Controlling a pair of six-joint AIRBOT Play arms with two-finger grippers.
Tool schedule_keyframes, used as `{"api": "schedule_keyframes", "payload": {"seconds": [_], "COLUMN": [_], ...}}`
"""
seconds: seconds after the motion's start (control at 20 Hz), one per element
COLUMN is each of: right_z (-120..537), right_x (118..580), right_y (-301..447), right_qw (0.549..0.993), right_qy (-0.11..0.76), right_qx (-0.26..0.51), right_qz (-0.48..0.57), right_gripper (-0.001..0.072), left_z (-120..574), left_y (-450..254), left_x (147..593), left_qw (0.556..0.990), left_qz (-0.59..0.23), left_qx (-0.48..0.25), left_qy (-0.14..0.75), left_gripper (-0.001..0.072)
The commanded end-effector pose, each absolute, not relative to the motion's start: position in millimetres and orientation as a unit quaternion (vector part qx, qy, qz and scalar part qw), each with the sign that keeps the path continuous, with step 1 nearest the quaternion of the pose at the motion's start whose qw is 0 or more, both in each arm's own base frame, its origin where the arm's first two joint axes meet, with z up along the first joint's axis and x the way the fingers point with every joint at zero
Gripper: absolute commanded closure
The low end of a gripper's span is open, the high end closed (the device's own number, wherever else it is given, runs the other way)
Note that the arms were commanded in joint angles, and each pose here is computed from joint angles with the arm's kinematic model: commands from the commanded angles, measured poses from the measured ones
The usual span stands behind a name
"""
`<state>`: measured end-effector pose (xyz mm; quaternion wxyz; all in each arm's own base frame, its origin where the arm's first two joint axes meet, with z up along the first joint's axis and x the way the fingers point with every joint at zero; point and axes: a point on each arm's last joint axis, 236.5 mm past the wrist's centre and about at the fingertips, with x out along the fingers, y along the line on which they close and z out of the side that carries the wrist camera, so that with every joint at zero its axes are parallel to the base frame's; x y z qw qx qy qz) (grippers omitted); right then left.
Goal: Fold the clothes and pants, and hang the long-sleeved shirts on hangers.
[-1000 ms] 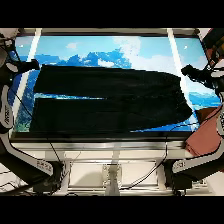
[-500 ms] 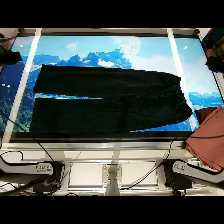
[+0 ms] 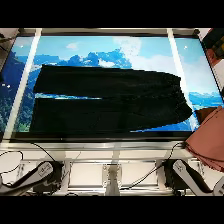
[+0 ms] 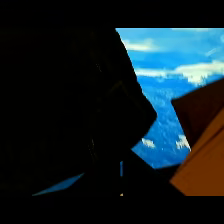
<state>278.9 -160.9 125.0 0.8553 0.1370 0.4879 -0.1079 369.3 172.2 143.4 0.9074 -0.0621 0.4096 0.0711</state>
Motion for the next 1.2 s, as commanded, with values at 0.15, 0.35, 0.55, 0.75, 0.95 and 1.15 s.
{"api": "schedule_keyframes", "payload": {"seconds": [0.15, 0.35, 0.55, 0.75, 0.95, 1.15], "right_z": [3.6, -42.0, -55.3, -92.1, -105.6, -110.7], "right_x": [219.1, 233.2, 257.1, 255.6, 256.8, 282.0], "right_y": [-111.5, -106.8, -121.2, -122.1, -135.0, -135.8], "right_qw": [0.791, 0.776, 0.763, 0.715, 0.710, 0.729], "right_qy": [0.529, 0.474, 0.426, 0.451, 0.452, 0.417], "right_qx": [0.280, 0.380, 0.444, 0.493, 0.503, 0.518], "right_qz": [-0.122, -0.170, -0.199, -0.207, -0.196, -0.160], "right_gripper": [0.0380, 0.0293, 0.0293, 0.0294, 0.0236, 0.0258], "left_z": [71.4, 44.4, 45.0, 44.9, 44.9, 43.9], "left_y": [153.9, 145.1, 150.8, 150.8, 150.7, 148.4], "left_x": [309.3, 305.3, 309.8, 309.8, 309.7, 307.8], "left_qw": [0.871, 0.859, 0.864, 0.864, 0.864, 0.860], "left_qz": [0.077, 0.070, 0.078, 0.078, 0.078, 0.080], "left_qx": [-0.125, -0.151, -0.148, -0.147, -0.148, -0.159], "left_qy": [0.470, 0.483, 0.474, 0.474, 0.474, 0.478], "left_gripper": [0.0680, 0.0680, 0.0680, 0.0680, 0.0678, 0.0002]}}
